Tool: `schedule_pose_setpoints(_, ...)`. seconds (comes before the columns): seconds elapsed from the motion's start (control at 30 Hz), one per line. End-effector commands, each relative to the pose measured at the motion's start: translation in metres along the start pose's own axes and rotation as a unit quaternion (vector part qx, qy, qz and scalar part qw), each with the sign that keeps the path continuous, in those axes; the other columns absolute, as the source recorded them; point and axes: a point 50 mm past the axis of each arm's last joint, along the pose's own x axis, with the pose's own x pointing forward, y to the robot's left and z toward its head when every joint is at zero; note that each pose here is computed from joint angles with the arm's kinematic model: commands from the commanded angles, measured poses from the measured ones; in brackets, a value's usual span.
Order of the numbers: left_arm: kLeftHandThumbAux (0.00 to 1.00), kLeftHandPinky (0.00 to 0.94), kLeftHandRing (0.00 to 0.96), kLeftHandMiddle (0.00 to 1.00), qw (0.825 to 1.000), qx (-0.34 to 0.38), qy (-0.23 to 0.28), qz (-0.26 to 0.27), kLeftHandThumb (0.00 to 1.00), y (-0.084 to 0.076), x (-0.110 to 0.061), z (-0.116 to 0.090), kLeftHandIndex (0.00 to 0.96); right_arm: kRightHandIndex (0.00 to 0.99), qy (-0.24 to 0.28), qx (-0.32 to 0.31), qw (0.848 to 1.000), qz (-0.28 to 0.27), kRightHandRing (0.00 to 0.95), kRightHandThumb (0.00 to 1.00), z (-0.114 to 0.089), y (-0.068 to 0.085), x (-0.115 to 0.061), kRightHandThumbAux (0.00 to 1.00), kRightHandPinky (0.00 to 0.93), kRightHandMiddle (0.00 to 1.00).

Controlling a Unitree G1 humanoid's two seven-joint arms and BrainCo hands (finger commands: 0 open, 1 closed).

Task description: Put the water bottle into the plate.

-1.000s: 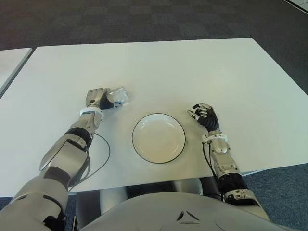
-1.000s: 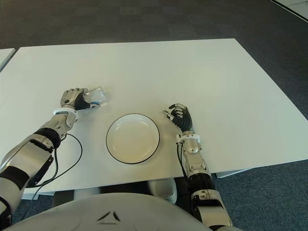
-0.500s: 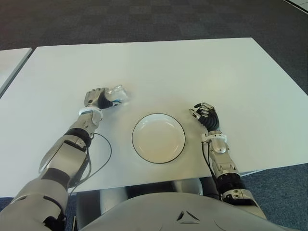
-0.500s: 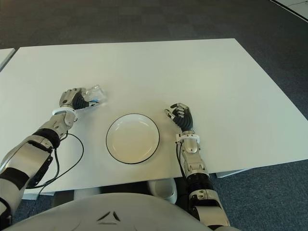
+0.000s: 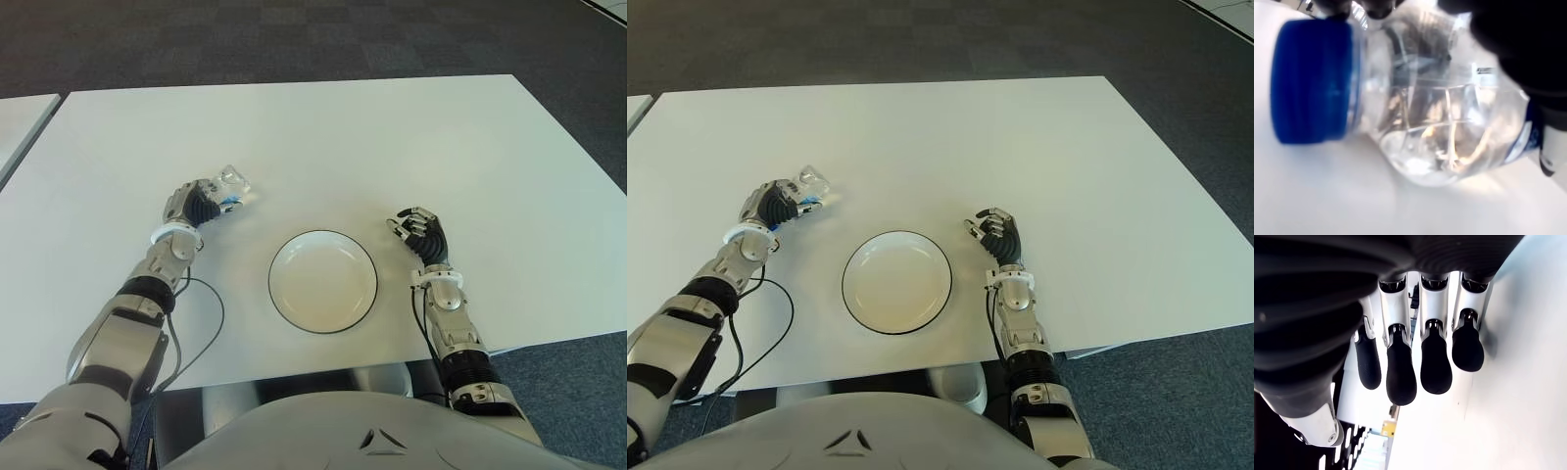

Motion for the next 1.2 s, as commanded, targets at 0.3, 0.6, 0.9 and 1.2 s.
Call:
schedule_pose_setpoints(0.3, 0.671, 0.810, 0.871, 0.529, 0.992, -0.090, -0.085, 0.029, 0.851, 0.023, -0.006, 0.023, 0.394, 0.438, 0.046, 0.003, 0.999, 0.006, 0.697, 0.708, -0.016, 0.002, -0.006, 0.728, 0.681, 0.713)
schedule_pose_setpoints(0.6, 0.671, 0.814, 0.871, 0.529, 0.979, -0.128, -0.151, 0.045, 0.850, 0.036, -0.016, 0.051, 0.393, 0.438, 0.046, 0.000, 0.999, 0.006, 0.696, 0.708, -0.016, 0.002, -0.005, 0.728, 0.691, 0.711)
schedule_pose_setpoints(0.9, 0.672, 0.818, 0.873, 0.528, 0.965, -0.138, -0.217, 0.056, 0.850, 0.043, -0.036, 0.077, 0.393, 0.438, 0.047, 0.003, 0.999, 0.007, 0.695, 0.708, -0.015, 0.003, -0.004, 0.727, 0.692, 0.707)
schedule_pose_setpoints(1.2, 0.671, 0.828, 0.876, 0.527, 0.957, -0.129, -0.254, 0.054, 0.851, 0.040, -0.053, 0.099, 0.395, 0.437, 0.045, 0.002, 0.999, 0.008, 0.689, 0.708, -0.014, 0.003, -0.004, 0.728, 0.693, 0.698)
